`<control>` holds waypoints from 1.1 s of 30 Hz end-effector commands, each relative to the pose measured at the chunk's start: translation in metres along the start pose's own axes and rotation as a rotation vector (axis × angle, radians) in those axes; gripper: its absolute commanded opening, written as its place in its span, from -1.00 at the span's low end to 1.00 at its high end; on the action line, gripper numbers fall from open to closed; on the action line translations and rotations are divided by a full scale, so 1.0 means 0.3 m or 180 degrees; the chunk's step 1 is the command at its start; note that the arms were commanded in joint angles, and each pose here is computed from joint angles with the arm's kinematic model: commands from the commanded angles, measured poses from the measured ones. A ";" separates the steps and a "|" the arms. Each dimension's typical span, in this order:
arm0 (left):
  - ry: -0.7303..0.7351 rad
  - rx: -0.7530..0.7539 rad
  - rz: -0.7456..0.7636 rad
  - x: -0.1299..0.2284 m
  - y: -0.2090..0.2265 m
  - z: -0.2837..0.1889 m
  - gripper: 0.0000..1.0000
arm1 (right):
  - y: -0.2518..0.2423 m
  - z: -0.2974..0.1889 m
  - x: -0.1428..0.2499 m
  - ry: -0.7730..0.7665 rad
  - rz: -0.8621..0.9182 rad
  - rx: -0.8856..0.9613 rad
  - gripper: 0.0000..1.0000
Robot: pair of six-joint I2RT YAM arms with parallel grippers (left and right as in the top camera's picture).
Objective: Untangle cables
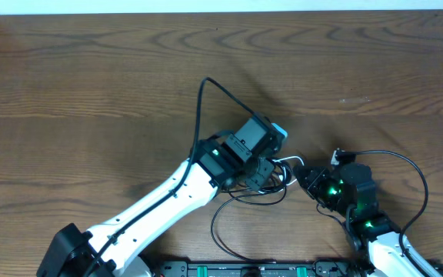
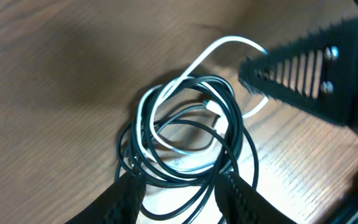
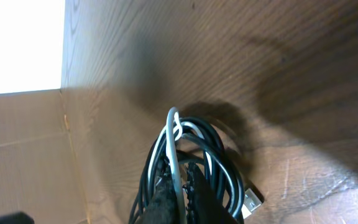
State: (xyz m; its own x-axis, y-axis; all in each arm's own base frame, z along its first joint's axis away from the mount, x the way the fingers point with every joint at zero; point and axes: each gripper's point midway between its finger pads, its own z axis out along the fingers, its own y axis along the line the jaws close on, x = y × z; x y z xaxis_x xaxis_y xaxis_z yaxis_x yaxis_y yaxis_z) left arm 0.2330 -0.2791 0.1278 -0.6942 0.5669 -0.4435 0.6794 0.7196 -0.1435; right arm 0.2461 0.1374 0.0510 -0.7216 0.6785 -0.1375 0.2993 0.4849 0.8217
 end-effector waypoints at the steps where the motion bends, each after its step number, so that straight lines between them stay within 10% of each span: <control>1: 0.0091 -0.0005 0.0358 0.040 -0.039 0.023 -0.03 | 0.004 -0.006 -0.021 -0.0043 -0.0008 -0.0018 -0.89; 33: 0.0169 -0.0671 0.0841 0.102 -0.137 0.192 0.03 | -0.130 -0.041 -0.058 -0.0060 0.0357 0.0372 -0.90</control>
State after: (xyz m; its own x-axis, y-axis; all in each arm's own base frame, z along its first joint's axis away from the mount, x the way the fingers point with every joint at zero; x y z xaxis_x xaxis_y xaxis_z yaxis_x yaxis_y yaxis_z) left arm 0.2005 -0.3213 0.0787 -0.5045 0.7566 -0.4160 0.7822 0.6045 0.1508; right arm 0.2380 0.1009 0.0254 -0.6602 0.7492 -0.0533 0.4629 0.4617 0.7567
